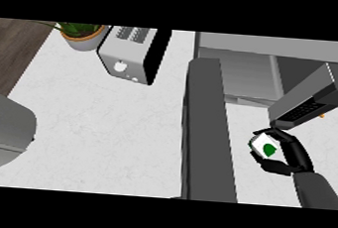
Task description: Pick up the milk, place it into the microwave and close the microwave
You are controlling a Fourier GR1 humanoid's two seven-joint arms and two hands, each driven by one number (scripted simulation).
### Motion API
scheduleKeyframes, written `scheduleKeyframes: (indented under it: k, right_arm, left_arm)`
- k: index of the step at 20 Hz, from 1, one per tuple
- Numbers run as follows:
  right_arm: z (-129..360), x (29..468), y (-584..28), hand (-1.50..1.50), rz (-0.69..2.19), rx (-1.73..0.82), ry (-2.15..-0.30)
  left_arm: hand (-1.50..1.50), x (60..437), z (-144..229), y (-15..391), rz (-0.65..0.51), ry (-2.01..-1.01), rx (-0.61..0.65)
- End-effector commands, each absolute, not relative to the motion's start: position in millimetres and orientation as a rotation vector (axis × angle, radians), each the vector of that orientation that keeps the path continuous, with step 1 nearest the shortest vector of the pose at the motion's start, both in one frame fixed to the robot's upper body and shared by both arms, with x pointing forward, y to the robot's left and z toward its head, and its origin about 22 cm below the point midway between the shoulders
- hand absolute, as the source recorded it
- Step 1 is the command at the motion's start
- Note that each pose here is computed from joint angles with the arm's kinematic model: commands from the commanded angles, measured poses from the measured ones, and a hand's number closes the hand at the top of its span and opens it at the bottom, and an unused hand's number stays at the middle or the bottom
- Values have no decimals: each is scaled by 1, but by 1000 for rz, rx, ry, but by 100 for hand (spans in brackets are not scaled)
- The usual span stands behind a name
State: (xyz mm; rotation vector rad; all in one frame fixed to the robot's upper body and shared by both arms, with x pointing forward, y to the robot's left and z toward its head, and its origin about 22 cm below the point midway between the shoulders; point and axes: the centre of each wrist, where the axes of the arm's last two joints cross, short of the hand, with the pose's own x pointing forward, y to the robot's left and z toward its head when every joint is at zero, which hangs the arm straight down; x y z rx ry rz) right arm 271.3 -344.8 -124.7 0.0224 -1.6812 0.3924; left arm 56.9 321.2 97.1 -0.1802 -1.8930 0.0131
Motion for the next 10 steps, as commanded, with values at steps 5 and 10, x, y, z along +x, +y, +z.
scheduleKeyframes:
  k: [5,10]
  right_arm:
    - [-122,283,-331,150,367,188,-1821]
    - [-143,272,-296,150,184,57,-1838]
  left_arm:
    - [-150,45,115,323,22,-1957,-219]
    - [-150,53,114,320,9,-1952,-213]
